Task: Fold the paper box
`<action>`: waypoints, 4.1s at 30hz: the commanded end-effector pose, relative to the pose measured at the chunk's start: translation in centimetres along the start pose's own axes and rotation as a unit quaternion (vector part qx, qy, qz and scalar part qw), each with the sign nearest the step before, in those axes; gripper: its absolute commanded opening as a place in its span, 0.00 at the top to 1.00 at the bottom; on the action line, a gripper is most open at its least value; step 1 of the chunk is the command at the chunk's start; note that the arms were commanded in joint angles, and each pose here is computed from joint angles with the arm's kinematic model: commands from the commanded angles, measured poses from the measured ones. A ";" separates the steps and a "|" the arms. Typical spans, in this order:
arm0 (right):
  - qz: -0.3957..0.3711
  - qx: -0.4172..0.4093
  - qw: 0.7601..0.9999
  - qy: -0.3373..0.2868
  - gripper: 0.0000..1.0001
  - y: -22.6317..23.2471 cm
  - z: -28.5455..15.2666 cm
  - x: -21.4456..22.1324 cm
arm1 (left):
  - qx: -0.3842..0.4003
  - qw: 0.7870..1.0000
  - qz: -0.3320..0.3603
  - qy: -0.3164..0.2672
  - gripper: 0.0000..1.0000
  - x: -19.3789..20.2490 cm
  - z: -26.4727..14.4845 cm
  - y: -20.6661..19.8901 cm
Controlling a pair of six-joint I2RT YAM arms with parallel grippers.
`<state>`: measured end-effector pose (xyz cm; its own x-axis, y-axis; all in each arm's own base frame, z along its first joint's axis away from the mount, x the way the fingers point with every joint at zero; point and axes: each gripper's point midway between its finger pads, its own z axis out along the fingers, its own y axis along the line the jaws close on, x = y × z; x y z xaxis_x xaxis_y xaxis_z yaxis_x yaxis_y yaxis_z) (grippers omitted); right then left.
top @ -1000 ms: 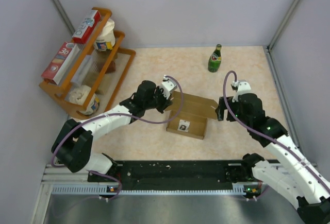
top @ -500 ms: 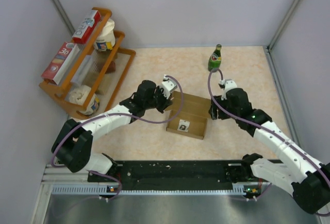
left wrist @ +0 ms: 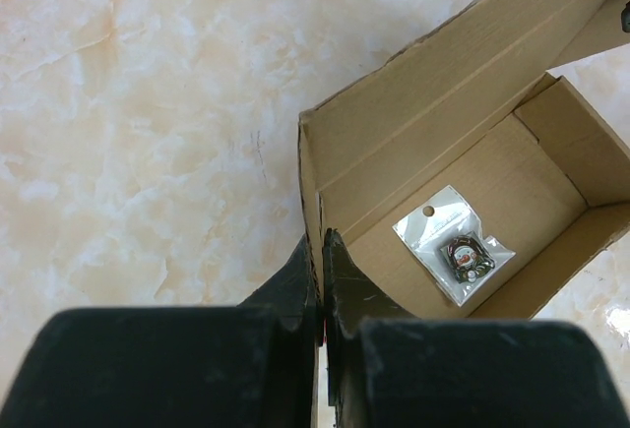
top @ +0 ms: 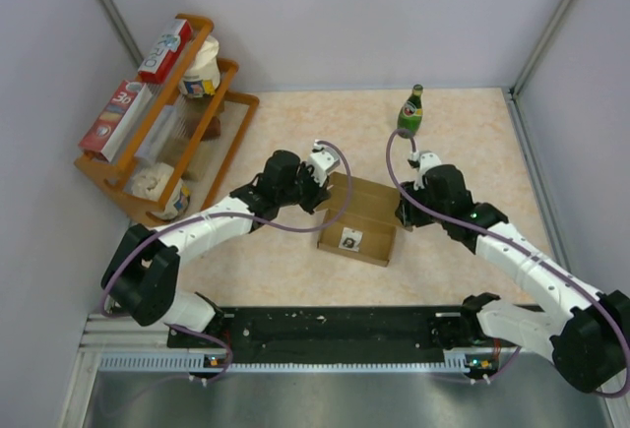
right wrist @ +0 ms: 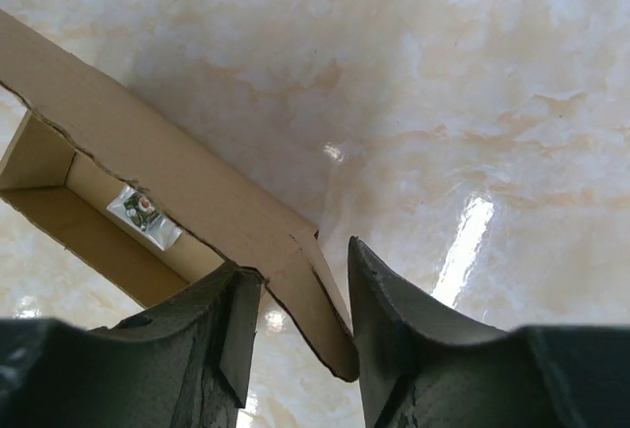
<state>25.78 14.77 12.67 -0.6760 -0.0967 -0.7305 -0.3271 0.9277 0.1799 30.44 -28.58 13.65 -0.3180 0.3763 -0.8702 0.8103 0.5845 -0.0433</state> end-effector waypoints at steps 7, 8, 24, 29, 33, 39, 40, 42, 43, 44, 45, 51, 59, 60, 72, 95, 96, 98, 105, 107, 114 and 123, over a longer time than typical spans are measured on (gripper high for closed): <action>0.002 -0.030 0.999 -0.014 0.73 1.1 0.1 -1.1 | -0.002 0.999 -0.044 0.010 1.00 -0.5 0.1 -0.1; 0.005 -0.030 0.999 -0.016 0.74 1.1 0.1 -1.3 | -0.003 0.999 -0.051 0.012 1.00 -0.4 0.0 -0.1; 0.026 -0.053 0.998 -0.021 0.82 2.5 -0.8 -2.3 | 0.001 0.993 -0.120 0.012 1.00 -1.2 -0.4 -0.9; 0.012 -0.049 0.999 -0.019 0.80 2.4 -1.3 -2.6 | 0.009 0.994 -0.111 0.012 0.97 -1.6 -0.6 -1.2; 0.007 -0.045 0.999 -0.014 0.73 2.3 -1.6 -2.5 | 0.003 0.994 -0.106 0.013 0.98 -1.6 -0.7 -1.0; -0.004 -0.026 1.000 -0.013 0.72 1.5 -2.2 -2.4 | -0.015 0.995 -0.100 0.020 1.00 -1.2 -0.9 -0.4; -0.005 -0.025 1.000 -0.015 0.72 1.5 -2.3 -2.5 | -0.019 0.995 -0.097 0.020 1.00 -1.2 -0.9 -0.2; -0.008 -0.021 1.000 -0.014 0.72 1.3 -2.4 -2.4 | -0.022 0.995 -0.096 0.020 1.00 -1.2 -1.0 -0.1; -0.008 -0.022 1.000 -0.014 0.72 1.4 -2.4 -2.4 | -0.023 0.995 -0.096 0.022 1.00 -1.1 -1.0 -0.1; -0.010 -0.023 1.000 -0.013 0.73 1.4 -2.5 -2.4 | -0.023 0.995 -0.097 0.020 1.00 -1.2 -1.0 -0.1; -0.010 -0.023 1.000 -0.010 0.73 1.4 -2.4 -2.2 | -0.024 0.995 -0.097 0.021 1.00 -1.1 -1.0 -0.1; -0.009 -0.032 0.999 0.004 0.79 1.6 -2.1 -1.5 | -0.027 0.995 -0.098 0.019 1.00 -1.3 -1.1 0.0; 0.006 -0.037 0.999 -0.002 0.99 2.0 -2.2 -2.1 | -0.039 0.991 -0.130 0.008 1.00 -1.9 -1.5 0.0; 0.012 -0.037 0.999 -0.002 1.00 2.2 -2.2 -2.2 | -0.043 0.990 -0.134 0.005 1.00 -2.0 -1.5 -0.1; 0.068 0.011 0.993 -0.093 1.00 3.6 -1.3 -6.5 | -0.150 0.962 -0.224 -0.040 1.00 -3.3 -1.7 0.3; 0.077 0.044 0.973 -0.211 1.00 5.8 -0.2 -4.2 | -0.247 0.910 -0.291 -0.163 1.00 -1.3 -3.7 -1.7; 0.081 0.045 0.973 -0.211 1.00 5.7 -0.2 -3.9 | -0.247 0.909 -0.292 -0.163 1.00 -1.1 -3.6 -1.9; 0.082 0.041 0.973 -0.210 1.00 5.7 -0.2 -3.1 | -0.250 0.908 -0.292 -0.166 1.00 -0.6 -3.7 -2.4; 0.076 0.047 0.975 -0.204 1.00 5.3 -0.1 -0.9 | -0.262 0.901 -0.300 -0.172 1.00 0.8 -4.0 -3.4; 0.076 0.047 0.975 -0.203 1.00 5.2 0.0 -0.4 | -0.263 0.898 -0.307 -0.175 1.00 1.0 -4.0 -3.8; 0.068 0.038 0.978 -0.192 1.00 5.0 0.2 1.7 | -0.290 0.891 -0.308 -0.165 1.00 2.3 -3.7 -4.6; 0.053 0.030 0.983 -0.172 1.00 4.5 0.1 3.8 | -0.334 0.880 -0.309 -0.137 1.00 4.0 -2.6 -5.3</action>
<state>23.32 18.18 12.50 -0.3765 0.1640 -0.9118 -0.1723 0.9546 0.2429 24.22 -26.87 12.00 -0.3640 -0.2544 -0.8960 0.0606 0.9535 -0.2954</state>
